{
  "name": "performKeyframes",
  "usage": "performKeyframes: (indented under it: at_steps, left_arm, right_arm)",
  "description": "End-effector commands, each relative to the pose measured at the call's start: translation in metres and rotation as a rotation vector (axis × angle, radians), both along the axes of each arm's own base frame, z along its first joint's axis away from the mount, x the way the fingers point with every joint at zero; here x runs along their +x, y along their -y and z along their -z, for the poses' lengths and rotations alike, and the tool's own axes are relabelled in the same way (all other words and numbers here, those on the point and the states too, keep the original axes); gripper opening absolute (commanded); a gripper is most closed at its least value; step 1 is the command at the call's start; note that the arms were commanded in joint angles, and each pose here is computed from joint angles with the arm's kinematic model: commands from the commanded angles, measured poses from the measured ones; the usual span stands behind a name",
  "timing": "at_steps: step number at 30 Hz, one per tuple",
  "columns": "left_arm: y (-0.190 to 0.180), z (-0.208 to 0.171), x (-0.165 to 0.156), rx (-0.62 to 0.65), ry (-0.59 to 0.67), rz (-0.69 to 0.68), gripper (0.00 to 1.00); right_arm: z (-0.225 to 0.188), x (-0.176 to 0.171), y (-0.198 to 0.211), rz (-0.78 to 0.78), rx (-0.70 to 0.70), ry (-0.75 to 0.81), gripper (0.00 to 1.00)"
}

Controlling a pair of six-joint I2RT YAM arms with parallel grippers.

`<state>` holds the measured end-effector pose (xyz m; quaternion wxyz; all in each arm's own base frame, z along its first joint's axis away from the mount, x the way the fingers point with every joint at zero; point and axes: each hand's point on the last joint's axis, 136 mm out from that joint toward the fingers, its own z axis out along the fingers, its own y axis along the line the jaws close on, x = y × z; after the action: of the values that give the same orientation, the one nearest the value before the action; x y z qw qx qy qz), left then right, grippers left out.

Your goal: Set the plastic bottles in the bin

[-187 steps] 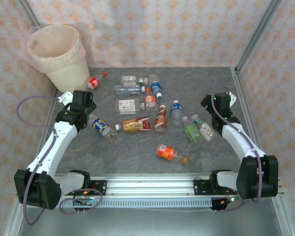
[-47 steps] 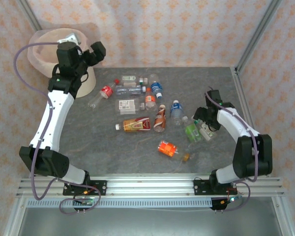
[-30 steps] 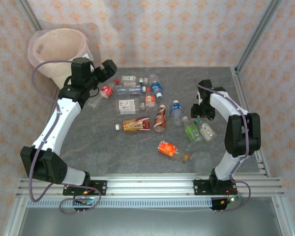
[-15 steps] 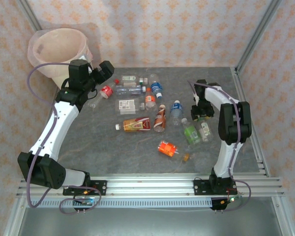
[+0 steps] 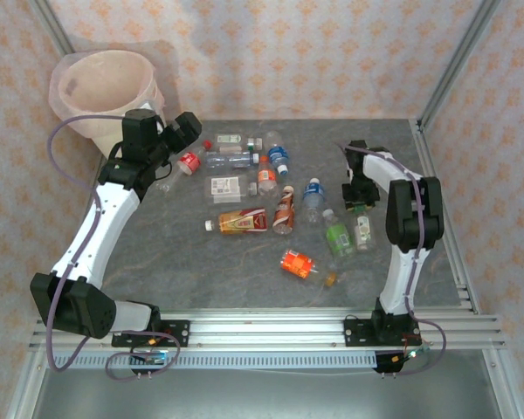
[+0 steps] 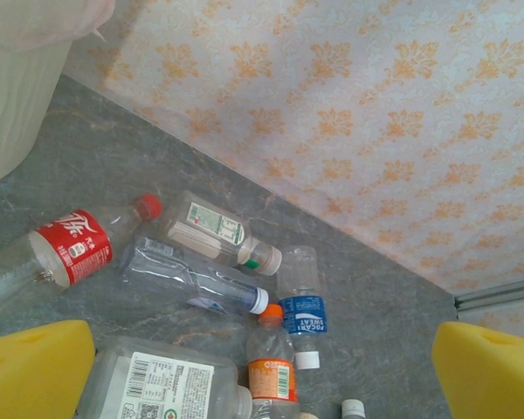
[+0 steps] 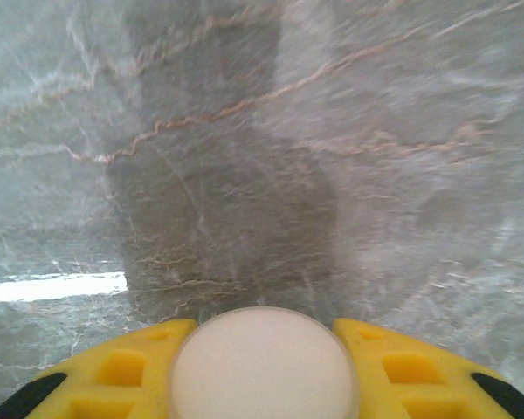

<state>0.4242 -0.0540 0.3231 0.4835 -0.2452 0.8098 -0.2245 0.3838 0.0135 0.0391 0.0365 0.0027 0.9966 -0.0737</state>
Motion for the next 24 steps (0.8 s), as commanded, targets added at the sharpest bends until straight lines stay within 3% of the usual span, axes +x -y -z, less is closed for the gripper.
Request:
performKeyframes:
  at_steps: [1, 3, 6, 9, 12, 15, 20, 24]
  left_arm:
    - [0.007, 0.003, -0.004, 0.022, -0.003, 0.033, 1.00]
    - [0.017, 0.004, -0.002, 0.046, 0.006, 0.075, 1.00]
    - [0.045, 0.007, 0.000, 0.074, 0.016, 0.176, 1.00]
    - [0.087, 0.010, -0.001, 0.076, 0.038, 0.372, 1.00]
    - [0.127, 0.015, -0.004, 0.067, 0.064, 0.523, 1.00]
    - [0.171, 0.022, -0.018, 0.159, 0.090, 0.683, 1.00]
    - [0.233, 0.046, -0.042, 0.321, 0.052, 0.925, 1.00]
    - [0.254, 0.061, -0.036, 0.374, 0.012, 0.958, 1.00]
  right_arm:
    - [-0.073, 0.026, 0.014, 0.086, -0.074, 0.247, 0.16]
    - [-0.107, 0.035, 0.010, 0.109, -0.077, 0.370, 0.13]
    - [-0.160, 0.048, -0.009, 0.156, 0.027, 0.594, 0.02]
    - [-0.206, 0.062, -0.046, 0.207, 0.284, 0.815, 0.00]
    - [-0.236, 0.068, -0.074, 0.293, 0.514, 0.942, 0.00]
    - [-0.252, 0.072, -0.111, 0.313, 0.717, 0.983, 0.00]
    - [-0.264, 0.071, -0.154, 0.302, 0.845, 0.988, 0.00]
    - [-0.272, 0.069, -0.177, 0.268, 0.919, 0.983, 0.00]
